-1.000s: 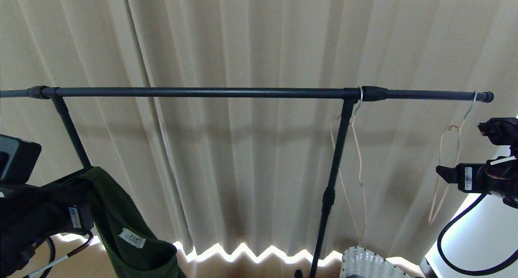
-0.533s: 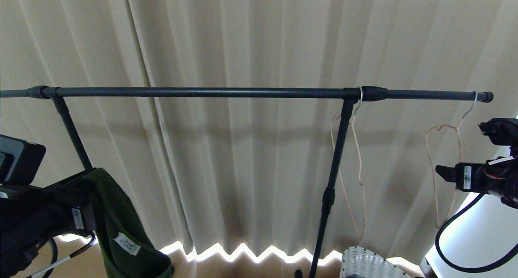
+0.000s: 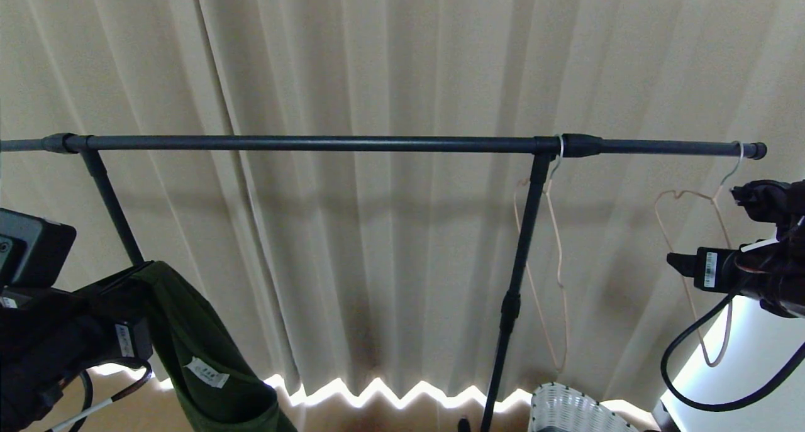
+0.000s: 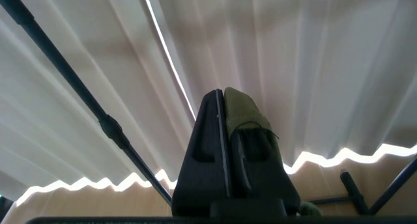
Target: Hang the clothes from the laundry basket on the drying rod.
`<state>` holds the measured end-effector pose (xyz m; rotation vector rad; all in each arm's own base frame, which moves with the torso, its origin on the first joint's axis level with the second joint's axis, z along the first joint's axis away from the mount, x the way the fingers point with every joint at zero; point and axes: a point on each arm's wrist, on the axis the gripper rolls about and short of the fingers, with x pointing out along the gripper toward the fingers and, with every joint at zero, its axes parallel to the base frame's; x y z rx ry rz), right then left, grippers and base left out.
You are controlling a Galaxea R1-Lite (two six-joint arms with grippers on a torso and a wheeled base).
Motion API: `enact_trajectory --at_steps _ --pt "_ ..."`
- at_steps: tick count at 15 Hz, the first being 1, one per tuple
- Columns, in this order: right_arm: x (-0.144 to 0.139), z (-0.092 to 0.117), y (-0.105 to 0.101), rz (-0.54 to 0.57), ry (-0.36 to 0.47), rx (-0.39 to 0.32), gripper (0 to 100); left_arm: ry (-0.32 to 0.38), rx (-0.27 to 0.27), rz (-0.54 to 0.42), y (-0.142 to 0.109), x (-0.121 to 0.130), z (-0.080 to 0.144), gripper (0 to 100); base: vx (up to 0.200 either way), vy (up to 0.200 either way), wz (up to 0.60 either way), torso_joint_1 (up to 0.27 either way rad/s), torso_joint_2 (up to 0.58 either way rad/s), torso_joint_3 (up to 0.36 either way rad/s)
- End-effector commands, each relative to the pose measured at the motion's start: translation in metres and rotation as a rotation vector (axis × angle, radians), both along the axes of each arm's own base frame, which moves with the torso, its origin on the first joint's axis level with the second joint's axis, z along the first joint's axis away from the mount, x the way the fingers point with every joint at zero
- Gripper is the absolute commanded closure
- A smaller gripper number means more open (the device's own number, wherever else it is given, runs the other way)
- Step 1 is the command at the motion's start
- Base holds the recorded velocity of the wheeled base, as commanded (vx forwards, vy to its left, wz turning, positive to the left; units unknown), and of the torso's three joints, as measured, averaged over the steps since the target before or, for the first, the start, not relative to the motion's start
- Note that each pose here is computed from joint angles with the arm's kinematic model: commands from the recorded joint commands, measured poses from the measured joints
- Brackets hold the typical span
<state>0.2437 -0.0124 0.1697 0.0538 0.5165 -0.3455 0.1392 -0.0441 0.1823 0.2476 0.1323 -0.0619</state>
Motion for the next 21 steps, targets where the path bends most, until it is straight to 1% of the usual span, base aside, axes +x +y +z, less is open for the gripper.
enact_trajectory --at_steps 1,8,11,12,13,15,21 --pt "0.003 -0.003 0.0 -0.001 0.012 0.002 100 -0.004 -0.001 0.001 0.0 -0.001 0.001 100 0.0 0.0 0.0 0.0 0.0 0.0" --pt "-0.001 0.0 0.0 -0.001 -0.002 -0.001 100 0.0 0.0 0.001 0.0 0.0 0.0 100 0.0 0.0 0.0 0.0 0.0 0.0" --pt "-0.01 0.008 0.001 0.004 -0.045 -0.002 100 0.002 0.001 0.001 0.0 0.0 0.0 100 0.0 0.0 0.0 0.0 0.0 0.0" --pt "-0.01 0.008 0.001 0.005 -0.045 -0.001 100 0.002 0.001 0.002 0.0 0.001 0.0 100 0.0 0.0 0.0 0.0 0.0 0.0" --pt "-0.019 0.017 0.004 0.022 -0.085 0.002 100 -0.001 0.0 0.002 0.0 0.0 0.0 100 0.0 0.0 0.0 0.0 0.0 0.0" --pt "-0.026 0.022 0.005 0.027 -0.111 0.002 100 0.0 0.0 0.002 0.0 0.0 0.0 100 0.0 0.0 0.0 0.0 0.0 0.0" --pt "-0.062 0.026 0.02 0.11 -0.161 0.007 100 -0.004 -0.001 0.002 0.001 -0.001 0.0 100 0.0 0.0 0.0 0.0 0.0 0.0"
